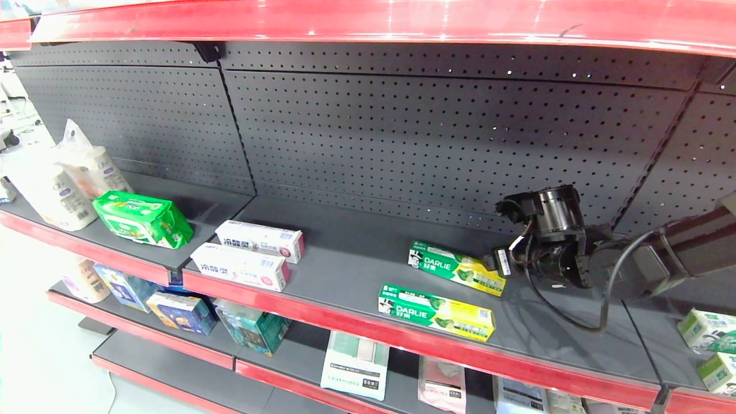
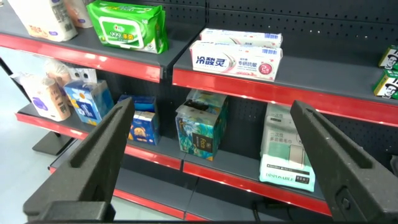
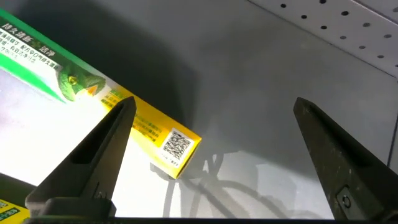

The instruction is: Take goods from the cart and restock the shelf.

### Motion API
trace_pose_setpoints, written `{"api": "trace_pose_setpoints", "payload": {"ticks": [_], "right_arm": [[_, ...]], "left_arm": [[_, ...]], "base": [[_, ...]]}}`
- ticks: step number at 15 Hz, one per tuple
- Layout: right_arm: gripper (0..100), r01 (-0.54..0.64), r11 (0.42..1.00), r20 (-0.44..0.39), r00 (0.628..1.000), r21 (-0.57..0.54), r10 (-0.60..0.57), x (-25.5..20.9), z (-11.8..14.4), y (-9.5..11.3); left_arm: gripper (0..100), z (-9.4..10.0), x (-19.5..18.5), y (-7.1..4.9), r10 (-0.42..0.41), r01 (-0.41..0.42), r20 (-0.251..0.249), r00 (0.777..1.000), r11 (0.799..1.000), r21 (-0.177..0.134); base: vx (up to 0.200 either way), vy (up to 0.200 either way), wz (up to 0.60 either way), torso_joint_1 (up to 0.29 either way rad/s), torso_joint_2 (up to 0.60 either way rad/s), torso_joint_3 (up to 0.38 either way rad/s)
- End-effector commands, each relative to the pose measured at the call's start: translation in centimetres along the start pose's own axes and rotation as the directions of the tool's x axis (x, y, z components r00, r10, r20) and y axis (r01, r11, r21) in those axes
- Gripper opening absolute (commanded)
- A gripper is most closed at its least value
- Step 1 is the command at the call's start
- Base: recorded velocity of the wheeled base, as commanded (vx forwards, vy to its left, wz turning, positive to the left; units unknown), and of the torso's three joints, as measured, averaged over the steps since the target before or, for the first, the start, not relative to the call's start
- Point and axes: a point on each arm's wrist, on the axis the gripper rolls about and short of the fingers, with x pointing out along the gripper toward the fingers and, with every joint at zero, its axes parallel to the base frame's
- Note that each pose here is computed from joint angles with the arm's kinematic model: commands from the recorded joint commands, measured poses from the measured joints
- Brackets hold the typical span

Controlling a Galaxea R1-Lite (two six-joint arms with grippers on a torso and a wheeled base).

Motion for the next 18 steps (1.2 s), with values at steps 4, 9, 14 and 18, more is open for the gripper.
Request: {"api": "trace_pose_setpoints", "payload": {"ticks": [4, 9, 14, 18], "right_arm": [[100, -0.001, 1.0, -0.013, 1.0, -0.004, 0.001, 0.25, -0.34, 0.1], [100, -0.003, 1.0, -0.018, 1.0, -0.006, 0.003, 0.43, -0.48, 0.29], [100, -0.009, 1.0, -0.029, 1.0, -0.015, 0.009, 0.66, -0.77, 0.71], [100, -0.009, 1.0, -0.015, 1.0, -0.008, 0.008, 0.7, -0.34, 0.72]], "left_arm": [[100, 0.0, 0.0, 0.0, 0.0, 0.0, 0.0, 1.0, 1.0, 0.0], [100, 0.0, 0.0, 0.0, 0.0, 0.0, 0.0, 1.0, 1.0, 0.0], [100, 0.0, 0.0, 0.0, 0.0, 0.0, 0.0, 1.0, 1.0, 0.0], [100, 0.0, 0.0, 0.0, 0.0, 0.0, 0.0, 1.0, 1.0, 0.0]], "base": [[0.0, 0.0, 0.0, 0.0, 0.0, 0.0], [0.0, 0.0, 0.0, 0.0, 0.0, 0.0], [0.0, 0.0, 0.0, 0.0, 0.0, 0.0], [0.0, 0.0, 0.0, 0.0, 0.0, 0.0]]}}
